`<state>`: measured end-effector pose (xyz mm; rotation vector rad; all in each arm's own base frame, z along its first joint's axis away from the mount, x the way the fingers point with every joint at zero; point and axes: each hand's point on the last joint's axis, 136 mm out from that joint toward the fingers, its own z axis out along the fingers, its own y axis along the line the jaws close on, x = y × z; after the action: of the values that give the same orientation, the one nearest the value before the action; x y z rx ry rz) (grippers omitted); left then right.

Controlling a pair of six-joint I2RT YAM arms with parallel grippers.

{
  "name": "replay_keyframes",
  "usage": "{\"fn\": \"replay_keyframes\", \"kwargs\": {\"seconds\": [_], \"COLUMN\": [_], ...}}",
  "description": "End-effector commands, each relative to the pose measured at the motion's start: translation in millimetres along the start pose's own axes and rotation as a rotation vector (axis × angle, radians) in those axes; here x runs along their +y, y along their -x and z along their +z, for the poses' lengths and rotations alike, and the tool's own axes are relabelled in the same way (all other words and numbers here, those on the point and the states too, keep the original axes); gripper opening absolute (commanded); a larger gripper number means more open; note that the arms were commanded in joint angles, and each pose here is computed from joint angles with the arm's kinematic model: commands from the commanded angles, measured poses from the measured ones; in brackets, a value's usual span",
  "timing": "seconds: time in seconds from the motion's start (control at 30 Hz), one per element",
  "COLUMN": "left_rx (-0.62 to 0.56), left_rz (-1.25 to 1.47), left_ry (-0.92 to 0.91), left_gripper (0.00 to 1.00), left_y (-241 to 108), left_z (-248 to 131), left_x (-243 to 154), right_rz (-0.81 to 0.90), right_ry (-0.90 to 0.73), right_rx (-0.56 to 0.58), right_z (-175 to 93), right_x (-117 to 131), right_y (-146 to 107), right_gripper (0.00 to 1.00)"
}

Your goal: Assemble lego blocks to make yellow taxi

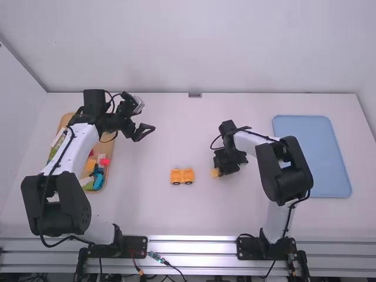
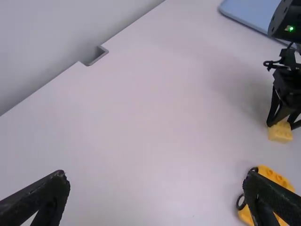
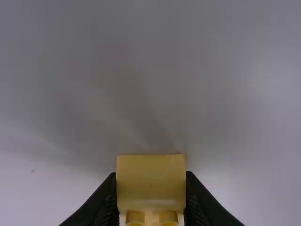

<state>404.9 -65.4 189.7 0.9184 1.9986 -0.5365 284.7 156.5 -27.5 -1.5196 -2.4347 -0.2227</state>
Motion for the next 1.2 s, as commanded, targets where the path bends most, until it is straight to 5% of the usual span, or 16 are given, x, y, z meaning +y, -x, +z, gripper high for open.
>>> {"fn": "replay_keyframes", "kwargs": {"seconds": [0.0,0.13,0.37,0.73,1.17], "left_rx": [-0.005,-0.003,0.002,0.005,0.005], "left_rz": [-0.024,-0.027,-0.034,-0.038,-0.037], "left_ry": [-0.021,-0.022,-0.026,-0.029,-0.029], "left_gripper": [0.99,0.99,0.99,0.99,0.99], "left_y": [-5,-5,-6,-7,-7], "left_z": [0,0,0,0,0], "left_x": [-3,-3,-4,-5,-5], "right_rz": [-0.011,-0.008,-0.016,-0.076,-0.185], "right_ry": [-0.030,-0.027,-0.021,0.010,0.031], "right_rx": [-0.005,0.016,0.055,0.128,0.183], "right_z": [6,6,5,1,-31], "right_x": [-8,-8,-7,-4,4], "right_y": [1,-2,-9,-10,-4], "right_gripper": [0.10,0.33,0.54,0.65,0.65]}}
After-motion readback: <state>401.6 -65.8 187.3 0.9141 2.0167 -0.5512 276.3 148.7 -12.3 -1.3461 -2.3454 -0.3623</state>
